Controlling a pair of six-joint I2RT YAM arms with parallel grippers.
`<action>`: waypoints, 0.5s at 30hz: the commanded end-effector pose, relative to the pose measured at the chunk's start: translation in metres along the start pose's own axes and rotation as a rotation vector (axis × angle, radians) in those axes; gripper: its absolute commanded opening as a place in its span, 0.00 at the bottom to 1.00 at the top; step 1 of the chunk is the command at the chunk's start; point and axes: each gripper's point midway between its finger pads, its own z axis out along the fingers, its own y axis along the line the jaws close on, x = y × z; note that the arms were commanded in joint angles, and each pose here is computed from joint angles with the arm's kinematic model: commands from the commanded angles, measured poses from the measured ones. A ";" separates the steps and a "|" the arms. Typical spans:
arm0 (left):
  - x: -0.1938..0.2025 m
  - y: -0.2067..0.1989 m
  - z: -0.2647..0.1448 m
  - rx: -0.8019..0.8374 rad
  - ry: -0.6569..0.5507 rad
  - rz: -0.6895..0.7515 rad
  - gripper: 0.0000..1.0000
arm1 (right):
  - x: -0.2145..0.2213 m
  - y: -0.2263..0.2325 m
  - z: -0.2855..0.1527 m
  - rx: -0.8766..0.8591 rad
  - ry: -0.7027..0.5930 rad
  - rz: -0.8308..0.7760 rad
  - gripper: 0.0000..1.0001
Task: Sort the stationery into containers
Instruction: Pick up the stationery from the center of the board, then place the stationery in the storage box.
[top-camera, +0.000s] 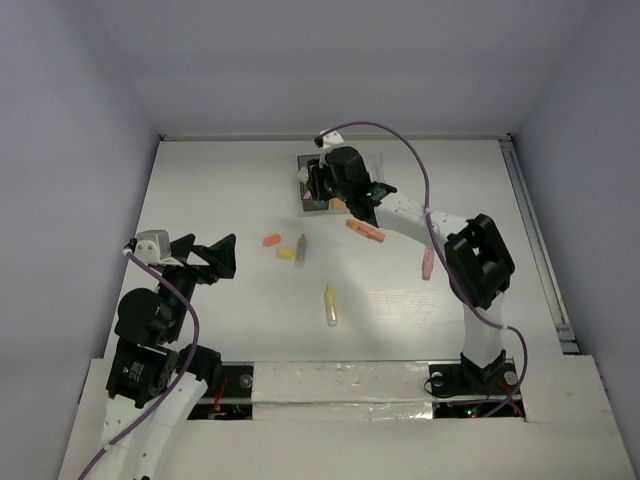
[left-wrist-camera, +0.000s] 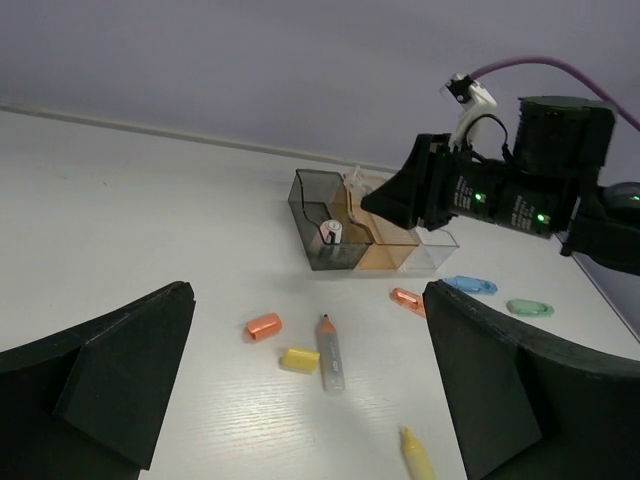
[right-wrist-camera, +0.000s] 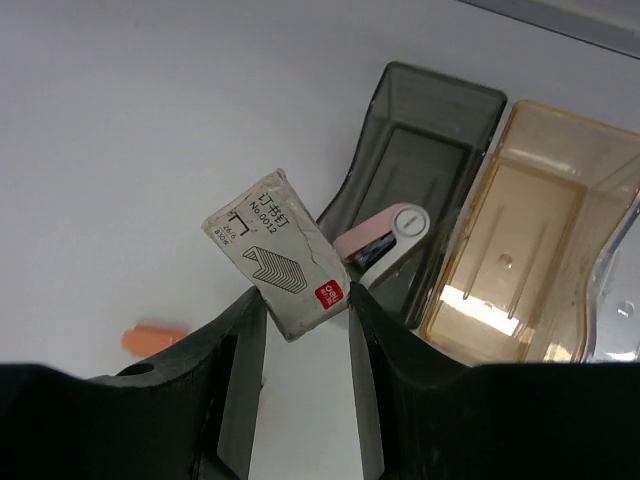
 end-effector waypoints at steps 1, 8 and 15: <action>-0.014 -0.007 0.000 0.030 -0.046 -0.002 0.99 | -0.020 -0.036 0.024 0.109 -0.037 0.083 0.24; -0.013 -0.008 0.001 0.033 -0.042 0.000 0.99 | -0.005 -0.054 0.048 0.135 0.030 0.101 0.27; -0.012 -0.007 0.002 0.031 -0.036 0.001 0.99 | 0.007 -0.054 0.057 0.136 0.059 0.105 0.35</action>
